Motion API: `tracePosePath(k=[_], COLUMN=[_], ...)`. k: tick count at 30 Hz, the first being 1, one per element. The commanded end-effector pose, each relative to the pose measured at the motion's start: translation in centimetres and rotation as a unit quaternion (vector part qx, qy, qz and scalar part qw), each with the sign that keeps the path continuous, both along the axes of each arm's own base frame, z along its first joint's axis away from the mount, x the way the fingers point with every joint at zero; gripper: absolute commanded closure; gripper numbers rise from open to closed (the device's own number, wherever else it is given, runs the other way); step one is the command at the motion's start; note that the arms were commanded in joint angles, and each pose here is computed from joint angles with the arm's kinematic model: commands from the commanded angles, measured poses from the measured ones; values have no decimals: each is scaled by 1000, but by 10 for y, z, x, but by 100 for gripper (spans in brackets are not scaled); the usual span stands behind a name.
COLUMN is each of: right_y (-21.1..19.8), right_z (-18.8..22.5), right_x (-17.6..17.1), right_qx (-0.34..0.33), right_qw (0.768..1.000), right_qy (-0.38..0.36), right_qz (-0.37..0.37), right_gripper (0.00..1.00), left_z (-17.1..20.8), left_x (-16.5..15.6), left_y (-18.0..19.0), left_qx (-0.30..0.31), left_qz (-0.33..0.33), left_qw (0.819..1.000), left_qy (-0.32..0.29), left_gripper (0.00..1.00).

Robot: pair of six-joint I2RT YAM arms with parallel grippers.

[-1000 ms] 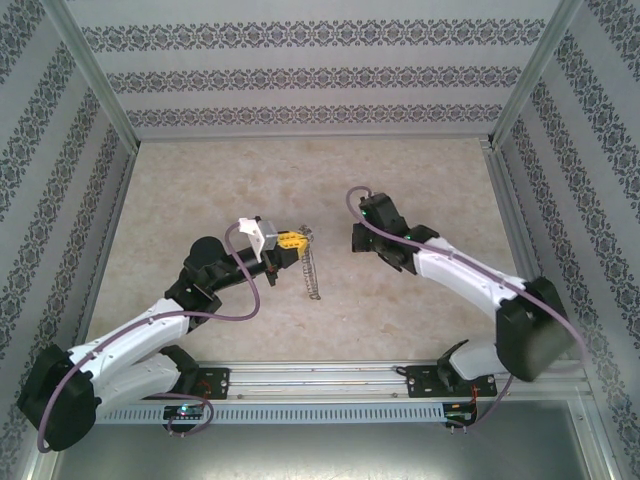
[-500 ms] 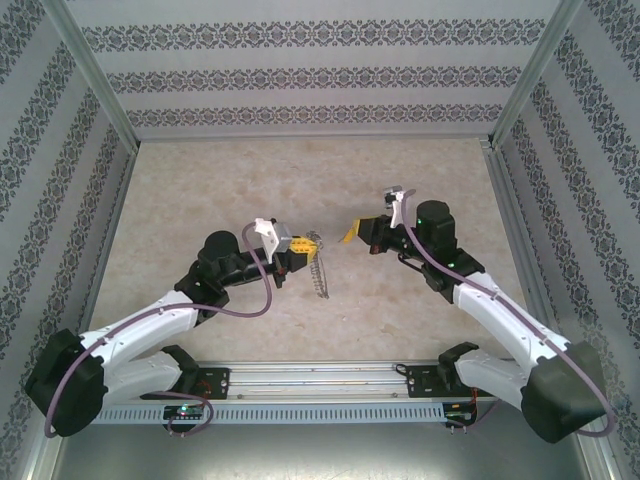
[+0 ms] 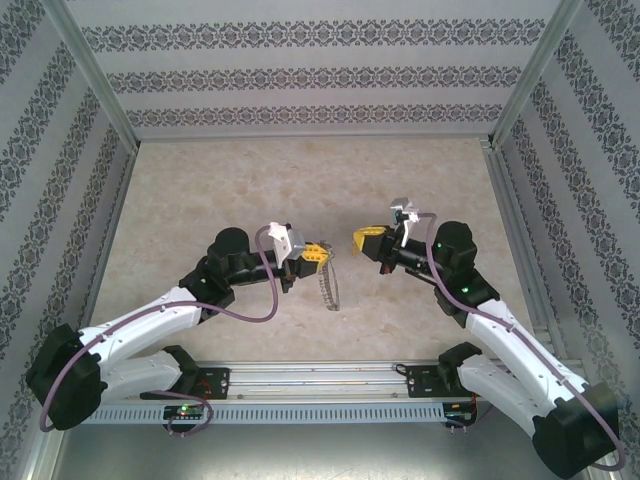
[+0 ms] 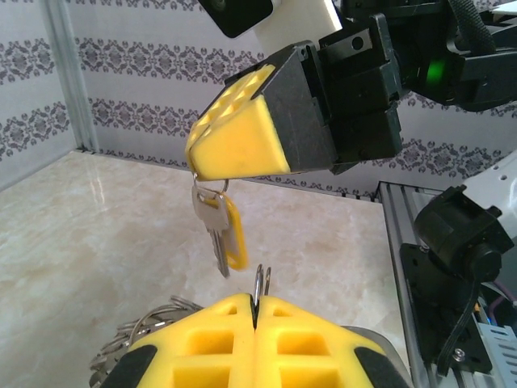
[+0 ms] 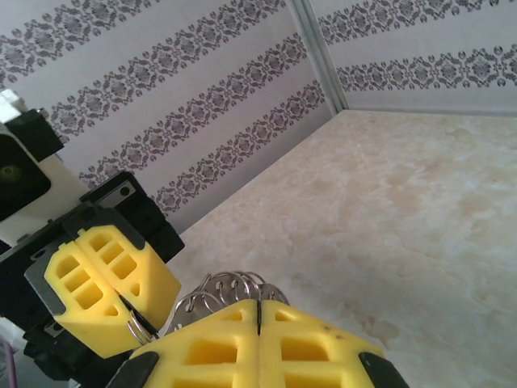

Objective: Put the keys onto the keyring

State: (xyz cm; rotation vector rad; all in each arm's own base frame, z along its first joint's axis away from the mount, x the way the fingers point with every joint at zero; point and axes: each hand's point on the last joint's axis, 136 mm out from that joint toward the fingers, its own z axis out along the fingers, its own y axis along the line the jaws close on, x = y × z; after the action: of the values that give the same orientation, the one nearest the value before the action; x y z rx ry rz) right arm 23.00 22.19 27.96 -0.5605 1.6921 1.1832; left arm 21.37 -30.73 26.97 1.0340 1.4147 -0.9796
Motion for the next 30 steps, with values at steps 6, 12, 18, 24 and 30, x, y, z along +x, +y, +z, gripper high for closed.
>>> tracePosePath(k=[6, 12, 18, 24, 30], right_y=[12, 19, 21, 17, 15], right_z=[9, 6, 1, -2, -3], right_x=[-23, -27, -23, -16, -14], right_qx=[3, -6, -18, -30, -37], right_qw=[998, 998, 997, 996, 995], right_qy=[-49, -59, -71, -84, -92], right_qz=[34, 32, 10, -18, -31], right_gripper=[100, 100, 100, 100, 100], left_z=[12, 9, 7, 5, 9], left_x=[-8, 5, 18, 24, 21], left_y=[-13, -14, -16, -17, -19], left_qx=[14, 23, 5, -6, -20], left_qz=[-18, 24, 60, 84, 78], left_qw=[999, 999, 997, 993, 992], left_qy=[-26, -1, 49, 82, 96], left_gripper=[100, 100, 100, 100, 100])
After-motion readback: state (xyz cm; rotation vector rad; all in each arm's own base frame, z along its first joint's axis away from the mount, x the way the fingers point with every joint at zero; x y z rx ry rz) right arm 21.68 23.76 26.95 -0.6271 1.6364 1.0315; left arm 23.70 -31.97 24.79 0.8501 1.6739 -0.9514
